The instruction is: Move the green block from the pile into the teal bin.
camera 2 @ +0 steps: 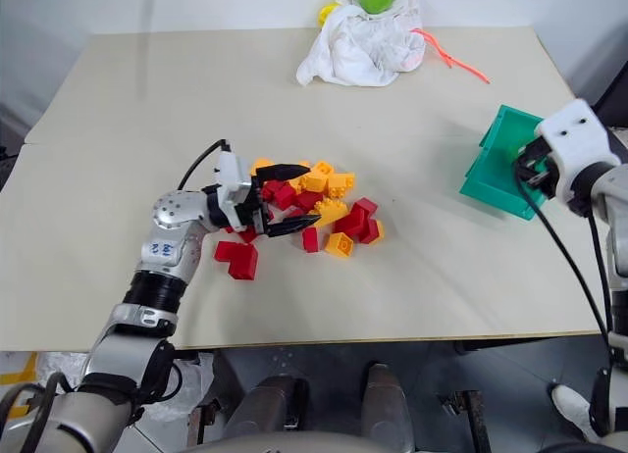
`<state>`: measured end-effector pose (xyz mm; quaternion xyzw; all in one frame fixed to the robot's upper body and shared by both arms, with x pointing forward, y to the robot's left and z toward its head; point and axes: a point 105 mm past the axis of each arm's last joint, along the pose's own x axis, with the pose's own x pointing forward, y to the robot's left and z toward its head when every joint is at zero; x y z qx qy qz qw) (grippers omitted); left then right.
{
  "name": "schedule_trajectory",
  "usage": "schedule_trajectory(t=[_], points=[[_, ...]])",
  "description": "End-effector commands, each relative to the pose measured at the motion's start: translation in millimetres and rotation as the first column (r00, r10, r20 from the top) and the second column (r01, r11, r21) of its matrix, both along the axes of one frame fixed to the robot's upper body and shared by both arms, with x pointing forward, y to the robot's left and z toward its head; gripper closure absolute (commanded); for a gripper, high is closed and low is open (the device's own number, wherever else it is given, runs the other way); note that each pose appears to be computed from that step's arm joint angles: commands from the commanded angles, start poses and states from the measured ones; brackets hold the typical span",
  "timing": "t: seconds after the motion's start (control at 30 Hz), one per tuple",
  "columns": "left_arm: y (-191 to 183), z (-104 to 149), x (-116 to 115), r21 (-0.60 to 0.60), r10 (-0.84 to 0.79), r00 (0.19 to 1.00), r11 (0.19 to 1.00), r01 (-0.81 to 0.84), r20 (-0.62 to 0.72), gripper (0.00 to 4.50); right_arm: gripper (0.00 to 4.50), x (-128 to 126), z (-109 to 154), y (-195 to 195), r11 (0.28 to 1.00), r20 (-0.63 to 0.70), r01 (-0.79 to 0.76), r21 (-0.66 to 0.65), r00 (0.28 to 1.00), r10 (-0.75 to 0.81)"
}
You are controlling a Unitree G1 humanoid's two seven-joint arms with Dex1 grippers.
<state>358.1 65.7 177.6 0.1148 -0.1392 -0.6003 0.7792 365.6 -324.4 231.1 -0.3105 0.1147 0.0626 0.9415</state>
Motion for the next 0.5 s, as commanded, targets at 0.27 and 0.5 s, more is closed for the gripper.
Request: schedule_trajectory(t=[0.27, 0.5], points=[[17.8, 2.3, 16.3, 0.012, 0.095, 0.987, 0.996, -0.094, -0.133, 0.0, 0.02, -12.6, 14.2, 26.4, 0.99, 0.081, -0.141, 0.02, 0.987, 0.138], [68.3, 17.9, 4.1, -0.082, 0.109, 0.982, 0.989, -0.122, -0.155, 0.0, 0.02, -62.7, -21.7, 79.4, 0.898, -0.002, -0.409, 0.163, 0.91, 0.415]])
